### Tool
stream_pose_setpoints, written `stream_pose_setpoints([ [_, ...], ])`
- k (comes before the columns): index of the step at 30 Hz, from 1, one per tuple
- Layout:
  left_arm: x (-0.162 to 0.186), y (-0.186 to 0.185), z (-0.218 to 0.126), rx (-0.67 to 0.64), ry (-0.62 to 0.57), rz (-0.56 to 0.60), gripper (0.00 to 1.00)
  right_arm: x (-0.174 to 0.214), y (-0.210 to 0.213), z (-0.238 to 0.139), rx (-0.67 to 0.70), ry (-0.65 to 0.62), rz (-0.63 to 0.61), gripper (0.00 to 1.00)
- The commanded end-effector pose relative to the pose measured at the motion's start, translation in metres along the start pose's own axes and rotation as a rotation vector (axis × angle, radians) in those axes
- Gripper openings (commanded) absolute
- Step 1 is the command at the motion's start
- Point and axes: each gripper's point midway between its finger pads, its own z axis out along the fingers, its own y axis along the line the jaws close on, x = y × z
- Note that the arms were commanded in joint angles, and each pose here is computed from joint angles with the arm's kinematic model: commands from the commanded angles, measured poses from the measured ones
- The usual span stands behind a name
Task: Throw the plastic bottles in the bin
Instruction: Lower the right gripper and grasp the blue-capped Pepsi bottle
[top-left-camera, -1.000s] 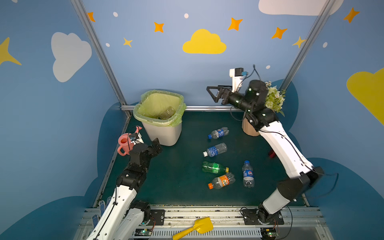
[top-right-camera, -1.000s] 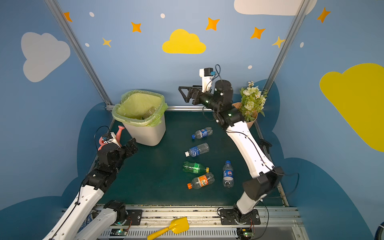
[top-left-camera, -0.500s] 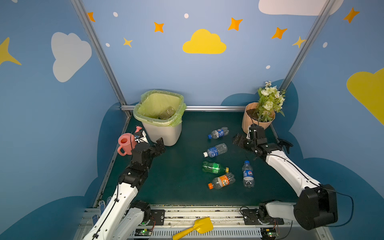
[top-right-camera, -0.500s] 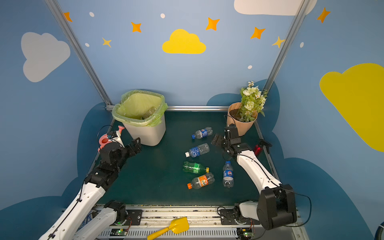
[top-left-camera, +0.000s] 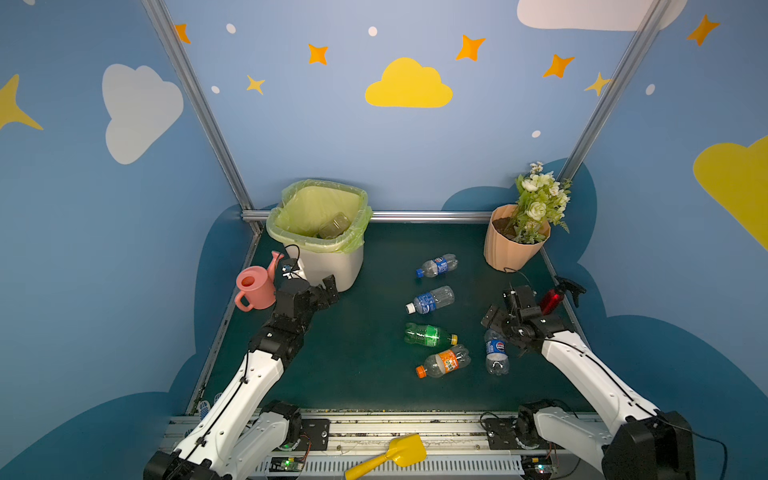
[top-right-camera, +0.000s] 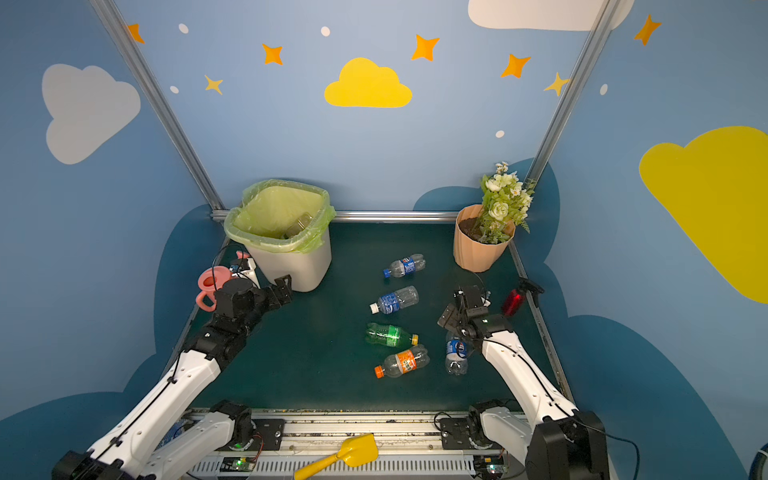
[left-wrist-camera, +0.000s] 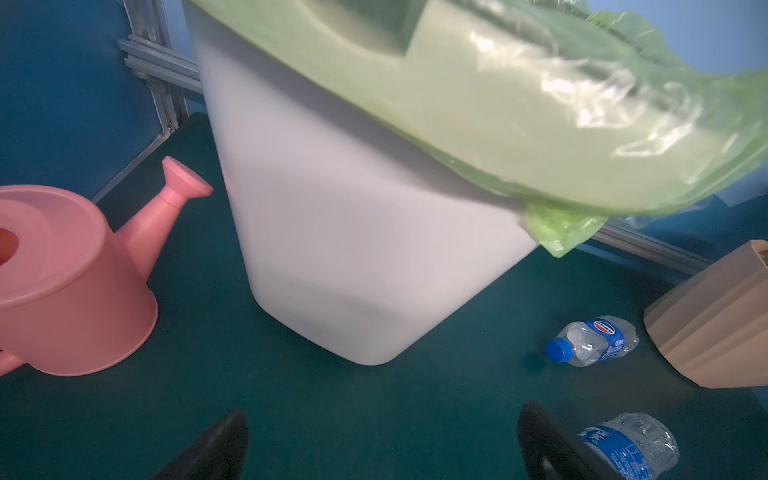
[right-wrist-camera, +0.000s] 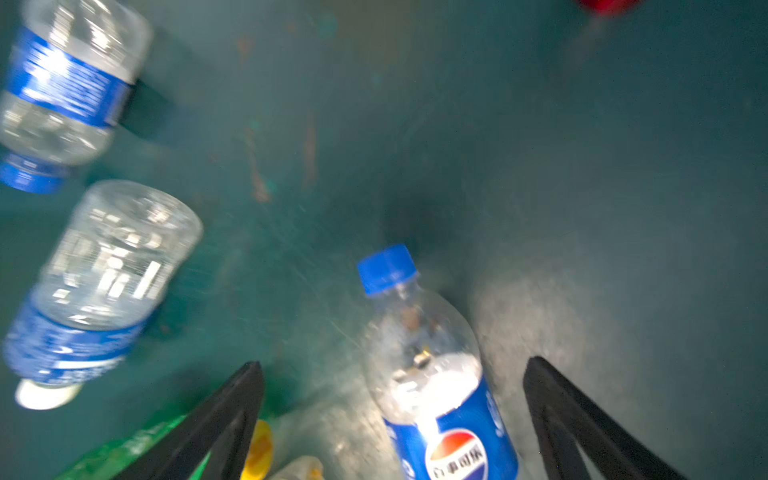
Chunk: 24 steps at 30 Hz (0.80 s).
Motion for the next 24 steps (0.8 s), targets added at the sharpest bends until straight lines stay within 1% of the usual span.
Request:
stream_pose_setpoints([
  [1,-0.009,-0.008,0.0,0.029,-0.027,0.013,1.0,0.023,-0.011,0.003,0.011,0.075,0.036,0.96],
  [6,-0.01,-0.009,0.001,0.03,-0.025,0.014,1.0,0.042,-0.018,0.006,0.035,0.131,0.011,0.95],
  [9,-0.008,-0.009,0.002,0.032,-0.02,0.01,1.0,0.048,-0.022,0.009,0.035,0.139,0.012,0.93],
  [13,-0.008,-0.01,0.002,0.034,-0.019,0.009,1.0,0.057,-0.02,0.016,0.013,0.162,0.004,0.8],
  [15,-0.009,-0.01,0.001,0.036,-0.022,0.01,1.0,0.059,-0.019,0.021,0.013,0.173,-0.006,0.75],
  [21,-0.01,-0.008,-0.003,0.027,-0.028,0.01,1.0,0.067,-0.011,0.034,-0.012,0.222,-0.017,0.72],
  [24,-0.011,-0.006,-0.007,0.022,-0.039,0.006,1.0,0.064,-0.003,0.038,-0.046,0.213,-0.008,0.64],
])
